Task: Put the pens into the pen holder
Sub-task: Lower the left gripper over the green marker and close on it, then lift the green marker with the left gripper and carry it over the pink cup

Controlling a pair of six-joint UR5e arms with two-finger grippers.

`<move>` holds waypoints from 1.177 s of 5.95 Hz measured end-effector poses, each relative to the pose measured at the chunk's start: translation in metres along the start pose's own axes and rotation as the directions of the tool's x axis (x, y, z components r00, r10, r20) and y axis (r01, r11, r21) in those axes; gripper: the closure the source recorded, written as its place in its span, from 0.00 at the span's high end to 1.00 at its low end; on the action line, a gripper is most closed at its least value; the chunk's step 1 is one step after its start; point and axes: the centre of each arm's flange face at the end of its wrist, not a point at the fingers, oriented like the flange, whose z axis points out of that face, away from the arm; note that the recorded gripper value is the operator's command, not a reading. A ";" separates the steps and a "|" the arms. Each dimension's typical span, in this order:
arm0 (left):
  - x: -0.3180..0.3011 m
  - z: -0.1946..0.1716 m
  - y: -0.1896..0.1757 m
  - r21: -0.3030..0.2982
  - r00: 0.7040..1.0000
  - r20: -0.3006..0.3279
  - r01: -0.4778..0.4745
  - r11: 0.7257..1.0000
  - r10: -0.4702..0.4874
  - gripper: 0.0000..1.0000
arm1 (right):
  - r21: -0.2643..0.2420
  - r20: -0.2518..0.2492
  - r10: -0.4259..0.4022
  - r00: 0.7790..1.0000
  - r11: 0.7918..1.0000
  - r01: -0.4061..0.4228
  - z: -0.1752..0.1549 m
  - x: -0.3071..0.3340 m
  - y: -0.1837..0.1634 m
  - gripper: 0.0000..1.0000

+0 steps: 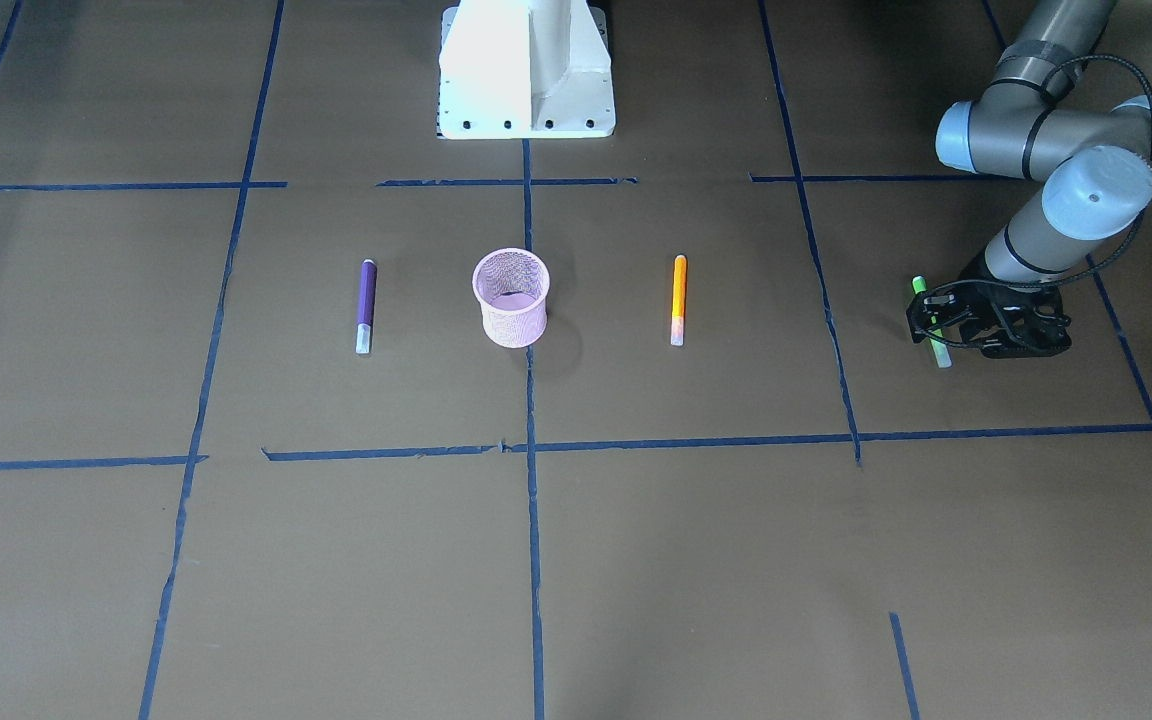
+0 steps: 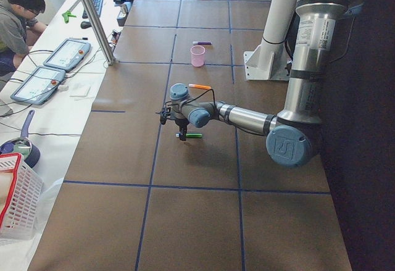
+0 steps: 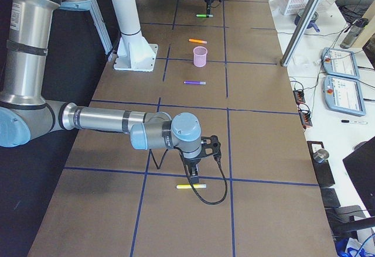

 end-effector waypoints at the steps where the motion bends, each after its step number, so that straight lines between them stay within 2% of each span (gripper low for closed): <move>1: 0.002 0.003 0.002 -0.007 1.000 0.001 -0.004 1.000 0.004 0.12 | 0.000 0.000 0.000 1.000 1.000 0.000 0.000 0.000 0.000 1.00; 2: 0.005 0.003 0.004 -0.007 1.000 -0.001 -0.009 1.000 0.009 0.00 | 0.000 0.000 0.000 1.000 1.000 0.000 0.000 0.000 0.000 1.00; 5: 0.020 -0.014 0.005 0.023 0.999 -0.022 -0.037 0.999 0.038 0.00 | 0.002 0.000 -0.002 1.000 1.000 0.002 0.000 0.000 0.000 1.00; 6: 0.031 -0.029 0.006 0.050 0.998 -0.039 -0.054 0.997 0.056 0.00 | 0.002 0.000 -0.002 1.000 1.000 0.002 0.000 0.000 0.000 1.00; 7: 0.051 -0.054 0.005 0.108 0.994 -0.059 -0.086 0.990 0.093 0.00 | 0.002 0.000 -0.002 1.000 1.000 0.002 0.000 0.000 0.000 1.00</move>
